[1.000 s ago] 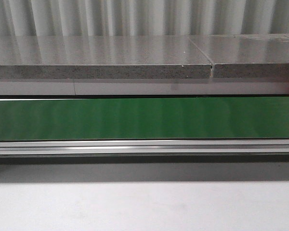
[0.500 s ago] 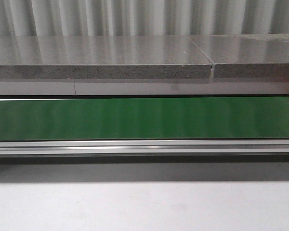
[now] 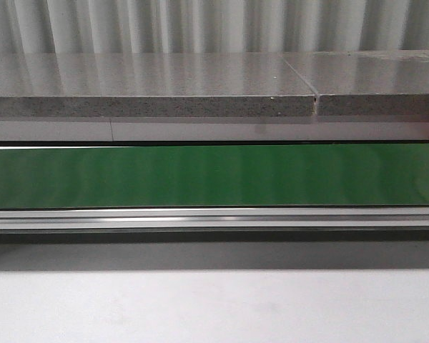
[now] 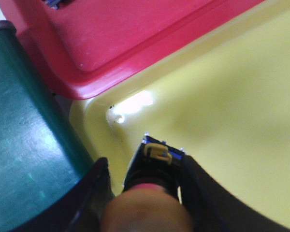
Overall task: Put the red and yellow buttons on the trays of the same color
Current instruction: 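Carry the yellow button with the right gripper over the yellow tray, then release the yellow button into the yellow tray and raise the right gripper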
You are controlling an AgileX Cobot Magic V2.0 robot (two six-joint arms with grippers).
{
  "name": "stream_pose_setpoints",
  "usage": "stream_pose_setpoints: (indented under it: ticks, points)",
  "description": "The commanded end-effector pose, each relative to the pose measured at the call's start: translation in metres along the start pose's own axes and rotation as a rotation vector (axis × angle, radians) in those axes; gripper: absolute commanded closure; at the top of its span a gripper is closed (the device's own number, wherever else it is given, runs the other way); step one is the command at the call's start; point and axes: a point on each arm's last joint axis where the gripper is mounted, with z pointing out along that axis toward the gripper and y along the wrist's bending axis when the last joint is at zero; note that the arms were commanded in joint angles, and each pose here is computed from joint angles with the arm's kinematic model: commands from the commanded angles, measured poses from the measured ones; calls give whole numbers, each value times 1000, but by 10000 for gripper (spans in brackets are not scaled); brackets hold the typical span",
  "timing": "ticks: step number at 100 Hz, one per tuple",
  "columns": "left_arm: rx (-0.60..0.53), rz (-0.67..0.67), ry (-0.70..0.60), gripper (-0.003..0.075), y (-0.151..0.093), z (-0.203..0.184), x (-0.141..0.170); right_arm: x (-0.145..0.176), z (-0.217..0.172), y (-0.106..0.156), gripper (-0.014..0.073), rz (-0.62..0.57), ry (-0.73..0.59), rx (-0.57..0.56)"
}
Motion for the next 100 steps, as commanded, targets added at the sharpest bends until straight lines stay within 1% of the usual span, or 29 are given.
stream_pose_setpoints:
  ticks: [1,24,42,45,49,52,54,56,61,68,72,83,94,100]
  points:
    - [13,-4,-88,740,-2,-4,-13,-10,-6,1,486,12,-82,-13]
    - [13,-4,-88,740,-2,-4,-13,-15,20,2,486,62,-60,-48]
    - [13,-4,-88,740,-2,-4,-13,-17,37,0,474,70,-45,-43]
    - [13,-4,-88,740,-2,-4,-13,-17,38,0,459,70,-43,-43]
    - [13,-4,-88,740,-2,-4,-13,-17,38,0,414,70,-42,-43]
    - [13,-4,-88,740,-2,-4,-13,-17,38,0,370,69,-41,-42]
    - [13,-4,-88,740,-2,-4,-13,-17,38,0,319,65,-41,-42]
    - [13,-4,-88,740,-2,-4,-13,-17,38,0,292,65,-42,-43]
    - [13,-4,-88,740,-2,-4,-13,-17,38,0,185,65,-44,-43]
    - [13,-4,-88,740,-2,-4,-13,-18,35,0,98,64,-55,-44]
    - [13,-4,-88,740,-2,-4,-13,-18,33,1,81,50,-66,-44]
    - [13,-4,-88,740,-2,-4,-13,-18,20,2,87,-10,-102,-46]
    - [13,-4,-88,740,-2,-4,-13,-18,-2,4,87,-51,-163,-49]
    - [13,-4,-88,740,-2,-4,-13,-17,-15,8,107,-86,-196,-53]
